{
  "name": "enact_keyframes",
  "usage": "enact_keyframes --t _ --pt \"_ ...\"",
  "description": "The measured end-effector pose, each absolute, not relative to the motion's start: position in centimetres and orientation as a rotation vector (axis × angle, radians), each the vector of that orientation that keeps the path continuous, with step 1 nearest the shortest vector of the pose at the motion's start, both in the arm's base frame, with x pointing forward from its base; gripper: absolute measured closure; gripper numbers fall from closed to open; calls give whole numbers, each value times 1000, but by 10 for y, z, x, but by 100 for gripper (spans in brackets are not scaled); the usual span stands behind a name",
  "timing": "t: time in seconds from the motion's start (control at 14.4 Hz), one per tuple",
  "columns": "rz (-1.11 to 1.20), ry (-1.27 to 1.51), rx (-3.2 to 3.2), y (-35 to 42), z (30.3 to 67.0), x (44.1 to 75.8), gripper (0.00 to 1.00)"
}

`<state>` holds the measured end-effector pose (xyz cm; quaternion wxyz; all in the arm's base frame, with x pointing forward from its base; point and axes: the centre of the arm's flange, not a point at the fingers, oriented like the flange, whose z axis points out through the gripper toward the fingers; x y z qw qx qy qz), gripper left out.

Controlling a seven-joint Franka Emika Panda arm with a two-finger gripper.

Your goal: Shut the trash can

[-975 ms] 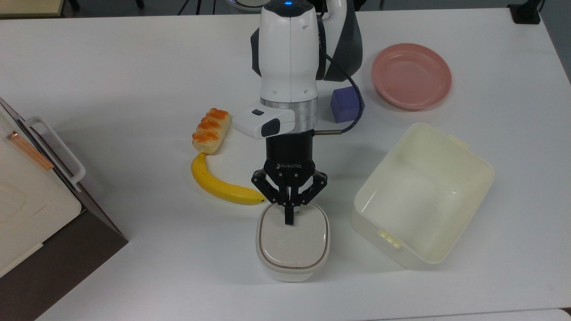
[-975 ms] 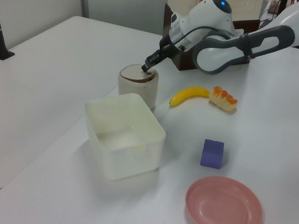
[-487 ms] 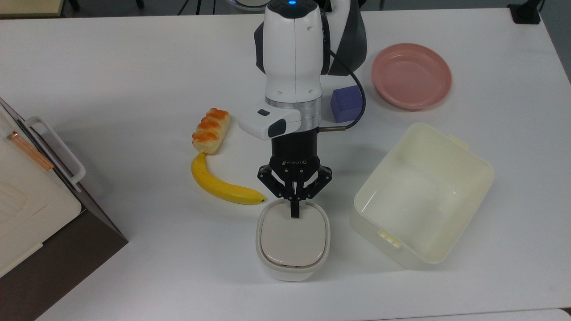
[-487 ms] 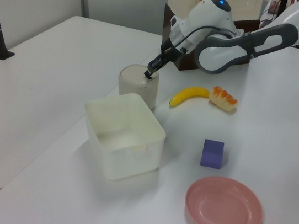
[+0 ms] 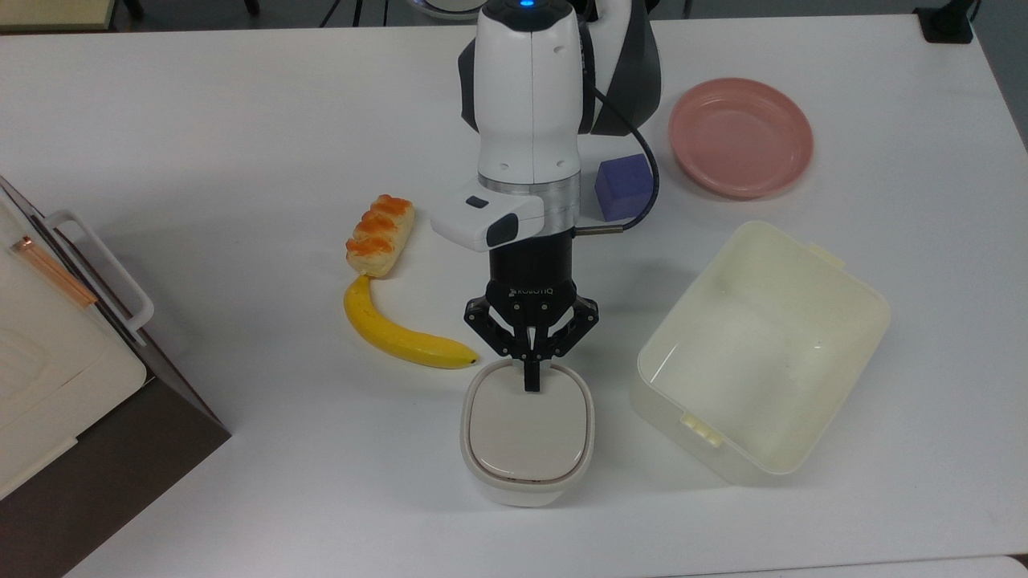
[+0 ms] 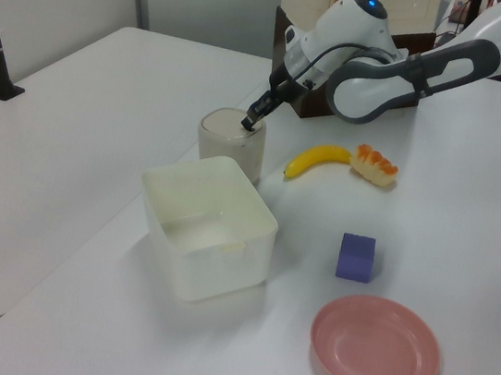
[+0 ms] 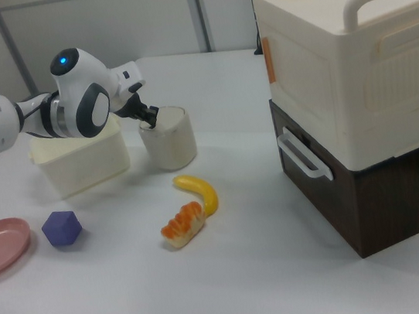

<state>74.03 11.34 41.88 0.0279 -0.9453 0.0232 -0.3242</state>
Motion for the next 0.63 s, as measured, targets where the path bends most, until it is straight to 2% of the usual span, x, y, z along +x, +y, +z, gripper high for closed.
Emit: enact_keyframes --t 0.21,0.28,0.35,0.49,0.63 --pt "-1005 94 -2898 105 461 732 98" --pt "-953 106 -2908 99 479 725 98" --pt "-853 127 -2928 88 508 712 93" --pt "-664 144 -2958 74 538 687 90" --pt "-466 131 -3009 62 557 661 75"
